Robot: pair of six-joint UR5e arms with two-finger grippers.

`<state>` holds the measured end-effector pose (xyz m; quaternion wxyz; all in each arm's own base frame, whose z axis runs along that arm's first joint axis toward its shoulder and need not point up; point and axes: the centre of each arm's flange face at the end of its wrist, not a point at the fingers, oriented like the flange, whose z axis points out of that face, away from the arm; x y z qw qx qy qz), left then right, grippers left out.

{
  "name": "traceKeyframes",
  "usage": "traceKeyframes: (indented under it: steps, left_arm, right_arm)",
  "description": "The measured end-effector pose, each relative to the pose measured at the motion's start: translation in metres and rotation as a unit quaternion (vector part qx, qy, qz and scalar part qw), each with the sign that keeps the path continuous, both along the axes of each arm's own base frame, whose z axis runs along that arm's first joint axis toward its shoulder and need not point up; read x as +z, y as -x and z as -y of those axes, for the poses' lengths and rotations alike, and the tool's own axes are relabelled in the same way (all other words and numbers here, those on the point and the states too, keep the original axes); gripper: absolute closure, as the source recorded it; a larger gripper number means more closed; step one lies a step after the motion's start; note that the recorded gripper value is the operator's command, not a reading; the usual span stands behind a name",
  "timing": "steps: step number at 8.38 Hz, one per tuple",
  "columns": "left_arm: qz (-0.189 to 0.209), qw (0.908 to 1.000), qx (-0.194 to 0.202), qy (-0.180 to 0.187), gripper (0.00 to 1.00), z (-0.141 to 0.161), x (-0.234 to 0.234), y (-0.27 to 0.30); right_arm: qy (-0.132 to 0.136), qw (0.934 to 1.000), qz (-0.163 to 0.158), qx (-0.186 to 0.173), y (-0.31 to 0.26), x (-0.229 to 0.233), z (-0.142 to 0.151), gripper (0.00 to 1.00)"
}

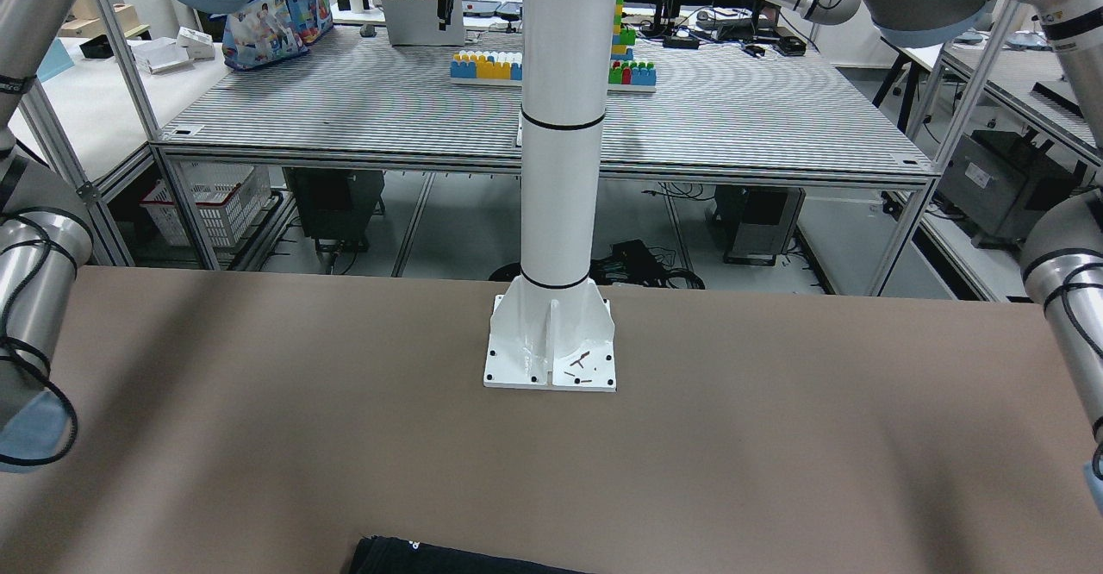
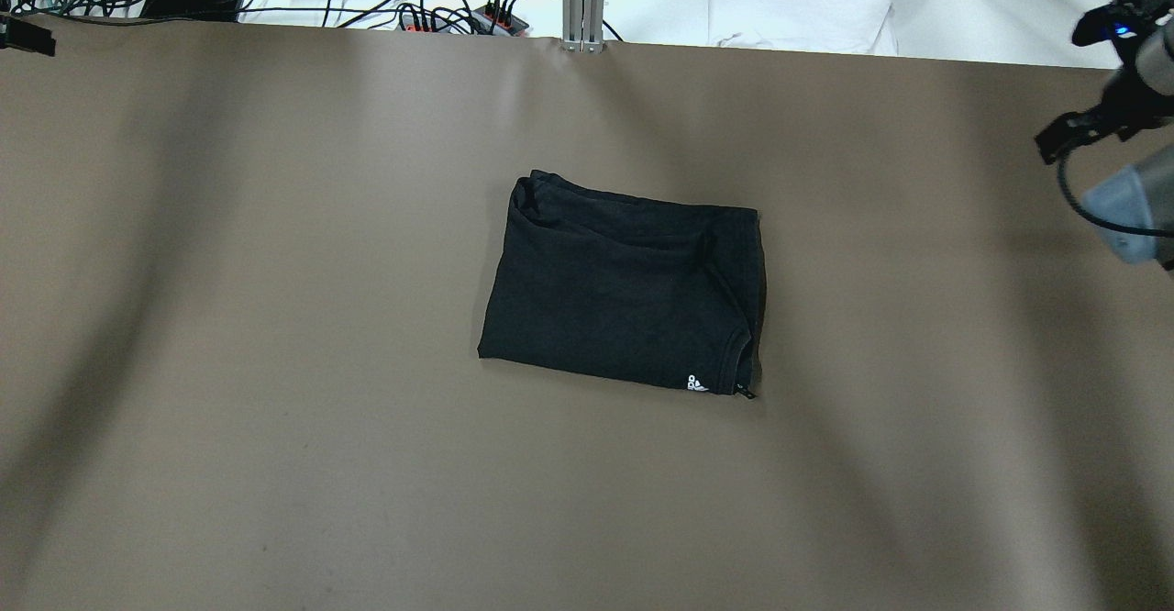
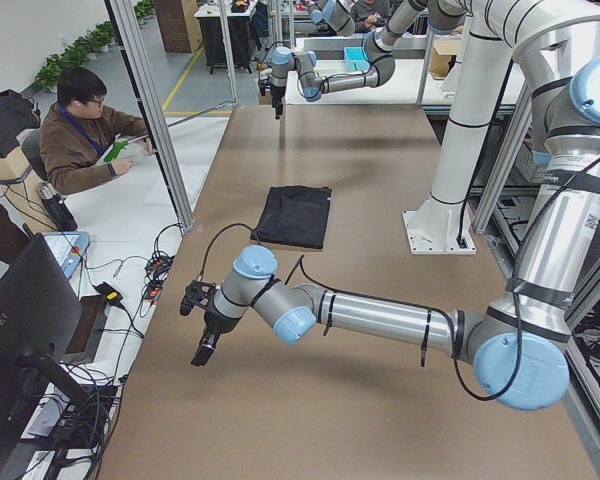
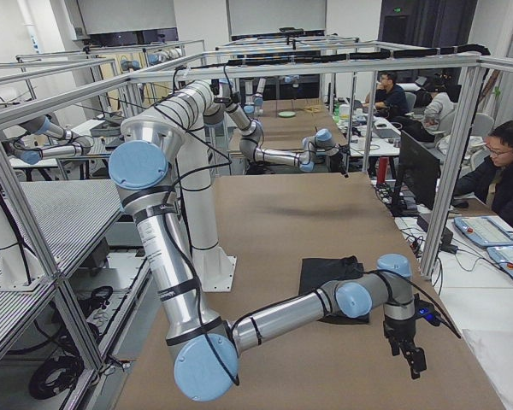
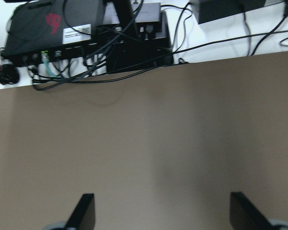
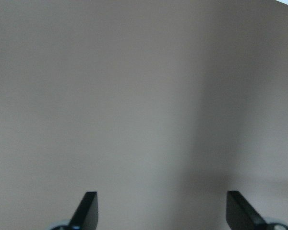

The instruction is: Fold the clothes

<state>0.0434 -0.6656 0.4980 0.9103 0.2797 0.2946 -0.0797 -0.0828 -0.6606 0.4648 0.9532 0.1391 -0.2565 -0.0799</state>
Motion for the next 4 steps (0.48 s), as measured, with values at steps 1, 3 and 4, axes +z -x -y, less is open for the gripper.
traceKeyframes:
  steps: [1,3,4]
  left_arm:
    - [0.047,0.9989,-0.002,-0.002,0.00,-0.023,0.018,0.016]
    - [0.117,0.9932,-0.004,0.004,0.00,-0.057,0.045,0.044]
    - [0.137,0.9905,-0.006,0.010,0.00,-0.069,0.058,0.058]
  right_arm:
    - [-0.011,0.9994,-0.020,-0.025,-0.041,0.036,-0.016,0.06]
    - [-0.016,0.9977,-0.046,-0.046,-0.091,0.099,-0.053,0.06]
    - [-0.025,0.9969,-0.059,-0.046,-0.102,0.125,-0.070,0.06]
